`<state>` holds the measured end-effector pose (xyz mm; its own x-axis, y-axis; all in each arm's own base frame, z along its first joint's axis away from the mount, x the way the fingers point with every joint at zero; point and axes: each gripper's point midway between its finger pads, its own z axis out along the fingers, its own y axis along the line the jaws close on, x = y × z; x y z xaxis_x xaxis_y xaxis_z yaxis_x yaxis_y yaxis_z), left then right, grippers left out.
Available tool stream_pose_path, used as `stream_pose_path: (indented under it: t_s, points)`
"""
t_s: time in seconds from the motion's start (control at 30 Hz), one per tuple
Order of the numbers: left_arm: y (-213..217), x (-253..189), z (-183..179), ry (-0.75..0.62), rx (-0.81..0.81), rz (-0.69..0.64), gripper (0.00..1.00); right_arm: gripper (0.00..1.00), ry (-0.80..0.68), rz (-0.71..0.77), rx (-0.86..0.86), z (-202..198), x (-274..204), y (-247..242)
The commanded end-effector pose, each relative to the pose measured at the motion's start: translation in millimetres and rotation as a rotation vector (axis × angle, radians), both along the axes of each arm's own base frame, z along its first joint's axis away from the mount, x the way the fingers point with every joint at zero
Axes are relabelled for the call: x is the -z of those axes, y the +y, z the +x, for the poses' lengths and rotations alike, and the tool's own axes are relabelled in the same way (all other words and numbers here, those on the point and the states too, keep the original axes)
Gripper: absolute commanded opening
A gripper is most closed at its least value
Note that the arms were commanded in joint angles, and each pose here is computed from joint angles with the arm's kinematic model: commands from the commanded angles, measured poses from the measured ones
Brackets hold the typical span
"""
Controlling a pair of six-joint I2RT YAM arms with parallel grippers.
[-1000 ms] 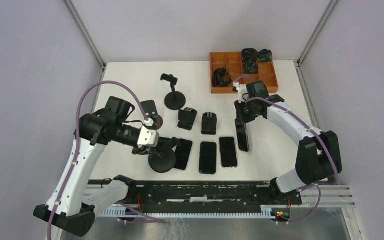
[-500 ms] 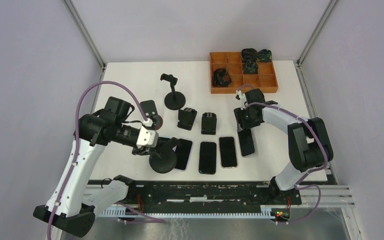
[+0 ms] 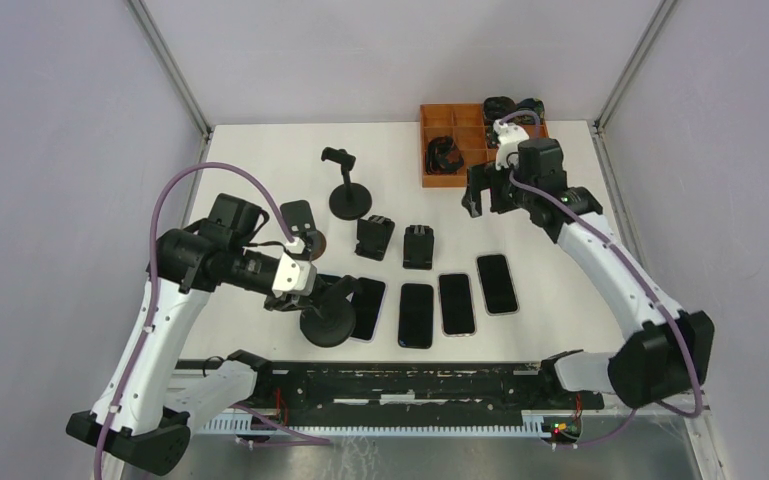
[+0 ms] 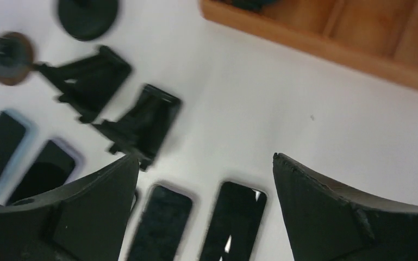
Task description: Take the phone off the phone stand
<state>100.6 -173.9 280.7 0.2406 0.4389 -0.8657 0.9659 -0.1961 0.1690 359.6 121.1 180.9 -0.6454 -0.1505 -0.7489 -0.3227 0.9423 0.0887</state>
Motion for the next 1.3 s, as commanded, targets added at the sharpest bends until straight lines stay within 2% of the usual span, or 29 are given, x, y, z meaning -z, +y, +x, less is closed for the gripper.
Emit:
stream_pose_path:
  t_s: [0.0,0.07,0.2,0.37,0.53,0.73,0.97,1.07,1.1,1.13,1.17,1.2,1.23,1.27]
  points:
    - [-10,-17,-2,-0.043,0.049,-0.085,0.02,0.98,-0.163,0.261,-0.269,-37,-98,77]
    - [-10,-17,-1,-0.047,0.052,-0.085,0.02,0.98,-0.203,0.411,-0.448,-72,-131,122]
    - [-11,-18,1,-0.046,0.056,-0.089,0.02,0.98,-0.242,0.671,-0.717,-143,-185,178]
    - [-13,-21,2,-0.046,0.061,-0.098,0.02,0.98,-0.225,0.829,-0.949,-200,-217,217]
    - [-11,-20,1,-0.053,0.057,-0.092,0.02,0.95,-0.177,0.861,-1.126,-245,-227,248]
    - [-11,-19,2,-0.052,0.057,-0.089,0.02,0.89,-0.077,0.776,-1.201,-267,-206,274]
    - [-11,-20,2,-0.059,0.054,-0.086,0.02,0.59,-0.02,0.753,-1.218,-271,-200,284]
    - [-10,-19,2,-0.063,0.052,-0.081,0.02,0.35,-0.022,0.751,-1.216,-270,-206,285]
    - [-10,-19,3,-0.065,0.052,-0.079,0.03,0.23,-0.028,0.753,-1.215,-270,-210,285]
    - [-10,-18,3,-0.067,0.051,-0.076,0.08,0.15,-0.031,0.753,-1.206,-268,-212,285]
    - [-9,-18,3,-0.065,0.049,-0.075,0.18,0.06,-0.04,0.754,-1.202,-267,-216,285]
    - [-9,-18,4,-0.062,0.047,-0.073,0.34,0.01,-0.045,0.753,-1.19,-265,-218,284]
    - [-10,-19,4,-0.058,0.04,-0.074,0.59,0.0,-0.054,0.752,-1.174,-260,-220,282]
    - [-10,-19,6,-0.055,0.029,-0.072,0.77,0.0,-0.061,0.753,-1.161,-257,-223,280]
